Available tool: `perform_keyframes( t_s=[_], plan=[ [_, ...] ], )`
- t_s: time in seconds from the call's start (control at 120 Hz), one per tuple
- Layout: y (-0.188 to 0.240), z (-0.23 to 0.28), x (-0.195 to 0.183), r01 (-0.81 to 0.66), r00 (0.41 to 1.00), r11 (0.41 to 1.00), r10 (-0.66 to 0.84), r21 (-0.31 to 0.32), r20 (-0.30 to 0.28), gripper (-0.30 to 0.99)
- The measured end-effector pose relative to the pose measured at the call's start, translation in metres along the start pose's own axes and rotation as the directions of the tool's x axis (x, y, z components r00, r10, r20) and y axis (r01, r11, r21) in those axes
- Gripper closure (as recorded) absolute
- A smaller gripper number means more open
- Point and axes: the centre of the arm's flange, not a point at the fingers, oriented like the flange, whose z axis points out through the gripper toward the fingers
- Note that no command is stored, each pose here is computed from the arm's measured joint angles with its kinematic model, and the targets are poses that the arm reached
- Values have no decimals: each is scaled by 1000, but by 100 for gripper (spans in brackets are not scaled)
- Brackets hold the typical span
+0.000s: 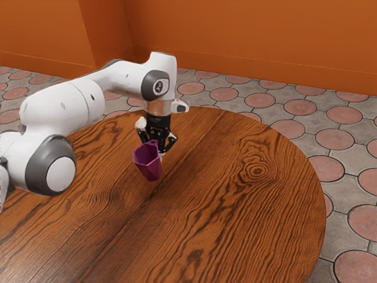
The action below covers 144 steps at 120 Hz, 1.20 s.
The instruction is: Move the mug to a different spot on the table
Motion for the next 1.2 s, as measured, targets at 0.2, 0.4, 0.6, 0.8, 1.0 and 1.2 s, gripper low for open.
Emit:
perform_keyframes(
  t_s=[0.2,0.4,0.6,0.8,1.0,1.2],
  plan=[
    [8,18,10,-22,1000,1000,22,-12,0,77],
    [9,18,13,-33,999,999,33,-19,-15,60],
    [12,16,17,-52,998,998,50,-36,-46,25],
    [8,-11,19,-111,979,993,102,-39,-174,11],
    [-3,-98,-28,-186,932,983,173,-11,-319,5],
    [-36,-151,-115,-200,916,980,191,10,-352,3]
  ],
)
